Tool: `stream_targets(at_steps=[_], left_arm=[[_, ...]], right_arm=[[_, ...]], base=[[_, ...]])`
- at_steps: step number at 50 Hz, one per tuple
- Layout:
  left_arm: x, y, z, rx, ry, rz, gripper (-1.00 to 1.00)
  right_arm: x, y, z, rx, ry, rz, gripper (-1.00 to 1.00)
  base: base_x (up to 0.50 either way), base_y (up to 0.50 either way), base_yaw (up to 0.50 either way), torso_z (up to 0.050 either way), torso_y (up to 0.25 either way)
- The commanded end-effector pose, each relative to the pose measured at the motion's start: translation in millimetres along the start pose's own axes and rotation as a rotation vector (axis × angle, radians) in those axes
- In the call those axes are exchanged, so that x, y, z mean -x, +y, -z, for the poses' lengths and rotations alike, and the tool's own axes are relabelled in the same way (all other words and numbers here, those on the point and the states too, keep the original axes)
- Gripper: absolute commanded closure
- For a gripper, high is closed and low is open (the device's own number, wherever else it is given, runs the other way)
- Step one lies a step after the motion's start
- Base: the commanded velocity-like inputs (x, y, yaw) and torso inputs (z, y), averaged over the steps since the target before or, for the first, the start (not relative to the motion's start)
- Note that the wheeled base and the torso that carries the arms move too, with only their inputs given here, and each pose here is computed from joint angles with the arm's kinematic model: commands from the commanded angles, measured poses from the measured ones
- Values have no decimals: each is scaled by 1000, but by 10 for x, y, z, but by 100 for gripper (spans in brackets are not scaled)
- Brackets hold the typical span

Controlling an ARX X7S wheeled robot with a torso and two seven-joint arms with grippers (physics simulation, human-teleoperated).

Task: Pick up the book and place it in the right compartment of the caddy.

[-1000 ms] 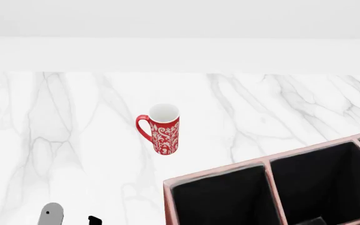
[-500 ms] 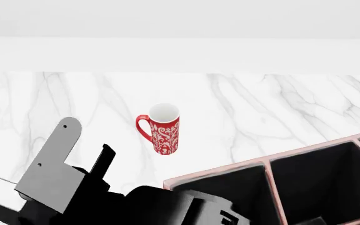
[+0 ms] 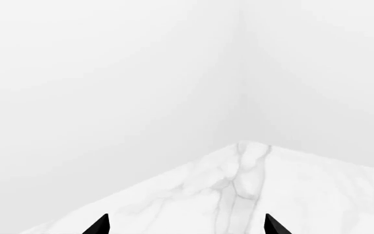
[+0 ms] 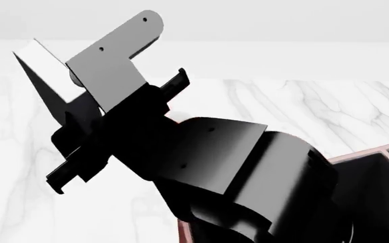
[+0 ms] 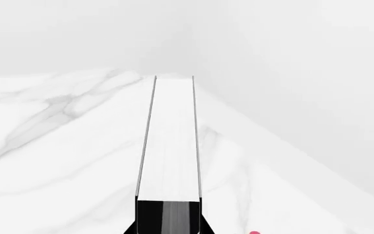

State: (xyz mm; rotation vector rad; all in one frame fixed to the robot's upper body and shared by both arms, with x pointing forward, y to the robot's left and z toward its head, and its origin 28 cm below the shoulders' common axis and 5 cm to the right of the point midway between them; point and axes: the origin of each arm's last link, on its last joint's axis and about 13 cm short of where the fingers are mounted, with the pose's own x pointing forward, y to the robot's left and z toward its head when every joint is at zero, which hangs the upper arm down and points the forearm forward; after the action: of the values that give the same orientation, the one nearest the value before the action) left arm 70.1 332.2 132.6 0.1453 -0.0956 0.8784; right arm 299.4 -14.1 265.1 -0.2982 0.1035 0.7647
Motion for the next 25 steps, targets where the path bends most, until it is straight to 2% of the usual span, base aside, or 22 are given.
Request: stream_targets(at_steps=[1, 4, 6, 11, 15, 18, 25], left_arm=[[10, 43, -13, -1, -18, -1, -100], [13, 58, -23, -2, -20, -5, -100], [14, 55, -19, -1, -20, -5, -100], [5, 32, -19, -2, -19, -2, -100], [6, 40, -22, -2, -20, -2, -100], [9, 50, -20, -1, -21, -5, -100], [11, 59, -20, -1, -21, -7, -100]], right_arm=[[194, -215, -340, -68, -51, 155, 100], [275, -313, -418, -117, -47, 223, 100], [316, -347, -441, -113, -62, 240, 100], [378, -485, -510, -162, -42, 338, 100], [448, -539, -565, -162, -67, 367, 100], [520, -590, -605, -208, -86, 413, 100], [682, -683, -619, -193, -90, 493, 100]], base=[[0, 0, 0, 0, 10], [0, 0, 0, 0, 0], [0, 0, 0, 0, 0], [0, 0, 0, 0, 2], [0, 0, 0, 0, 0], [0, 0, 0, 0, 3], [0, 0, 0, 0, 1]])
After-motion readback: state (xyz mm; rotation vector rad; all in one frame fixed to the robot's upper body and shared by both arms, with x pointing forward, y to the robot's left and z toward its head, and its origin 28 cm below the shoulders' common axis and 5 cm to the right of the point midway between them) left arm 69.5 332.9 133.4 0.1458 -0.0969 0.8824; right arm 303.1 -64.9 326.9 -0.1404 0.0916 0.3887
